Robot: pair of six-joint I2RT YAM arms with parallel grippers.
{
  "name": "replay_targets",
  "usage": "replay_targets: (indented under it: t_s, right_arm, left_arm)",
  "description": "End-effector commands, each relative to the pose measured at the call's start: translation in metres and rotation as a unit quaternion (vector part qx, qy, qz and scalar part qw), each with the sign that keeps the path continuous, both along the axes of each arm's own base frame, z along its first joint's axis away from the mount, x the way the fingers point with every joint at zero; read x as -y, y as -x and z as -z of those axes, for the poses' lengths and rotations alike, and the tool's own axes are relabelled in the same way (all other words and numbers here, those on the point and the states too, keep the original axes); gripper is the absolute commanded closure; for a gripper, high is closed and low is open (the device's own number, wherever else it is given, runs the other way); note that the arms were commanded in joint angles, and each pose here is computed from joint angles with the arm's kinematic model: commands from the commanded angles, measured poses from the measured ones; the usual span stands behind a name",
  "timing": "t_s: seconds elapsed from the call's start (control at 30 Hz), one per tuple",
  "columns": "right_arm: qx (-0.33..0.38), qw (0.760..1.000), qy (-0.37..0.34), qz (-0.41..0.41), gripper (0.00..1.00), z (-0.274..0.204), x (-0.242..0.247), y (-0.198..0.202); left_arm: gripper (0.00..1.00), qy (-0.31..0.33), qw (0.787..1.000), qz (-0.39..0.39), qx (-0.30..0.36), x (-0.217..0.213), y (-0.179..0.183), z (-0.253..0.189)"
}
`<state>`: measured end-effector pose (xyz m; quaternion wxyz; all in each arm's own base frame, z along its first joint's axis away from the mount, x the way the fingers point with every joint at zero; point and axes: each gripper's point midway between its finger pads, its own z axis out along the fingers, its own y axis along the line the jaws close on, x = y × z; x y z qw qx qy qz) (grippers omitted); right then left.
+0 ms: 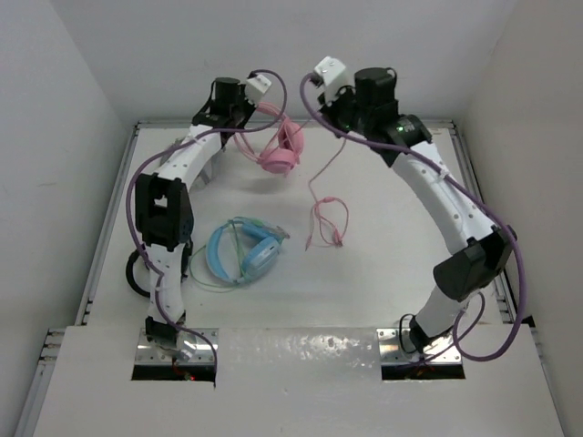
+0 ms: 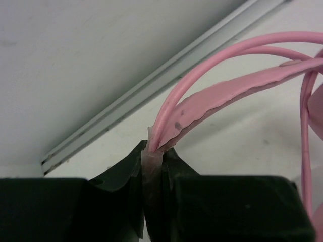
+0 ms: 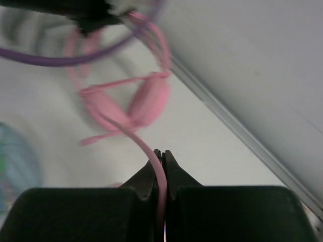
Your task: Wrap the headphones
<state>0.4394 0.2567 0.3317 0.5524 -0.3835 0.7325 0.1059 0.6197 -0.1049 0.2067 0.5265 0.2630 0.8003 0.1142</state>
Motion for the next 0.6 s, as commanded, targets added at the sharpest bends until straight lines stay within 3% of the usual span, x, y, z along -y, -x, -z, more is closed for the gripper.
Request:
replay_targets:
  t_s: [0.0, 0.03, 0.1, 0.2, 0.3, 0.57]
  right_arm:
    - [0.011, 0.991, 0.076, 0.113, 1.00, 0.000, 0.075, -0.032]
    - [0.025, 0.986, 0.084, 0.142, 1.00, -0.006, 0.087, -0.042]
    - [0.038, 0.980, 0.085, 0.175, 1.00, -0.008, 0.104, -0.066]
    - [0.064, 0.968, 0.057, 0.235, 1.00, -0.032, 0.127, -0.099]
    - [0.084, 0.962, 0.008, 0.260, 1.00, -0.052, 0.145, -0.121]
    - [0.042, 0.952, -0.096, 0.286, 1.00, -0.014, 0.184, -0.136]
  left_arm:
    - [1.00, 0.024, 0.988, 0.125, 0.087, 0.041, 0.025, -0.120]
    - [1.00, 0.027, 0.986, 0.161, 0.040, 0.054, 0.040, -0.105]
    - [1.00, 0.019, 0.979, 0.203, 0.013, 0.077, 0.057, -0.103]
    - [1.00, 0.038, 0.972, 0.224, -0.054, 0.095, 0.086, -0.088]
    - [1.00, 0.069, 0.965, 0.238, -0.081, 0.111, 0.103, -0.088]
    - [1.00, 0.187, 0.946, 0.253, -0.083, 0.140, 0.129, -0.141]
